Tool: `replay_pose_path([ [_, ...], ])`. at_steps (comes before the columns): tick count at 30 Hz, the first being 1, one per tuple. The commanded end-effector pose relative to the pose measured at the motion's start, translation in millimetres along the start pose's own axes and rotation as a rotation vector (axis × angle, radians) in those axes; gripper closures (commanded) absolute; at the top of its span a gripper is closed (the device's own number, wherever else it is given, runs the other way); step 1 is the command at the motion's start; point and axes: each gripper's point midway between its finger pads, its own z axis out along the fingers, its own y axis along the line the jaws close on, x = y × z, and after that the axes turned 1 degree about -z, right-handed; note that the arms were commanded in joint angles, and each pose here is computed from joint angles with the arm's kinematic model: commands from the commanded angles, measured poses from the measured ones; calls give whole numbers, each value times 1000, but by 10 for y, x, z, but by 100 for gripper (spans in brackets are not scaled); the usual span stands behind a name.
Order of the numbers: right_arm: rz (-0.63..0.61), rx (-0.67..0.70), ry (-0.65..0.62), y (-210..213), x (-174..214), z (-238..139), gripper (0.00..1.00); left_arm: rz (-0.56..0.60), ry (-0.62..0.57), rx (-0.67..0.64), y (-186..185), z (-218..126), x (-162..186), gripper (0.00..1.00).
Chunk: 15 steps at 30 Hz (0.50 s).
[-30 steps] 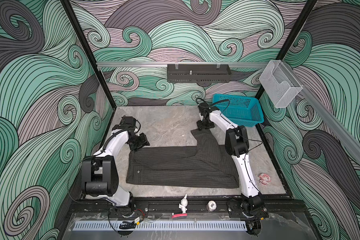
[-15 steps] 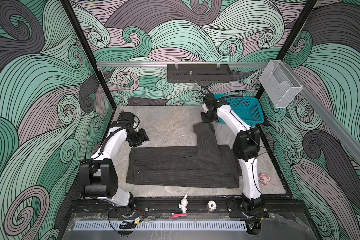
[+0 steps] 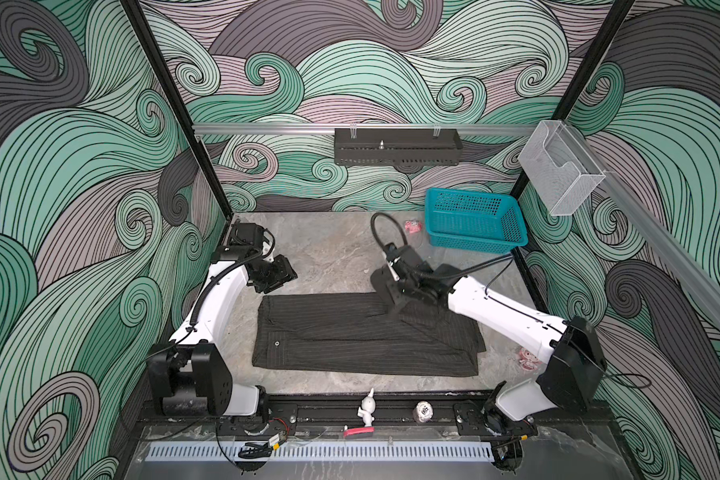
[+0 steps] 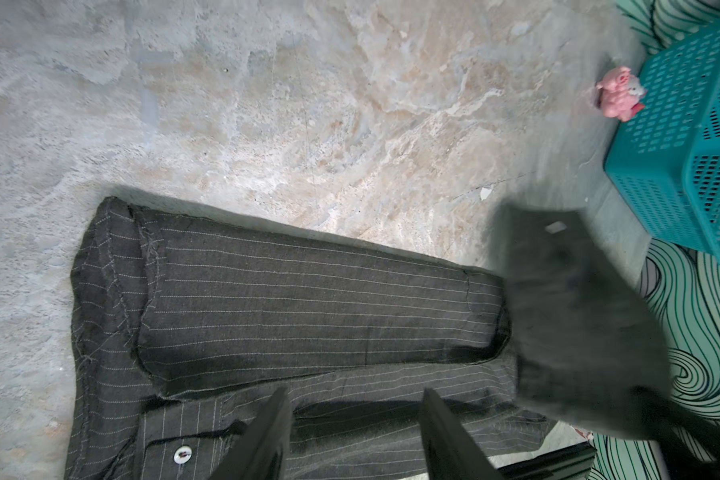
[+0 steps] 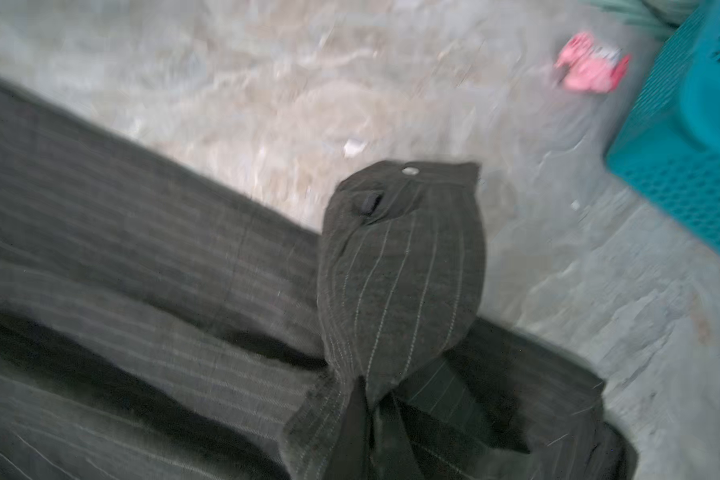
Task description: Fold and stack the long sleeve shirts
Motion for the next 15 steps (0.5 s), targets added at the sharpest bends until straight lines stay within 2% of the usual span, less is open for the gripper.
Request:
replay_pose_path([
  [1,63,60,-75,245,121,-139,100,-16,-16,2,-15,-195,49,47],
  [9,-37,-7,-32,1139,851,-254,97,-9,-43,7,18,-348,205,47],
  [13,-75,-69,-10,1349,1107,-352,78,-9,-46,38,-3,-366,290,47],
  [14,-83,-83,-14,1362,1135,-386,70,-14,-41,45,-6,-358,315,47],
  [15,-82,-91,-22,1344,1152,-431,56,-21,-32,51,-14,-343,340,47],
])
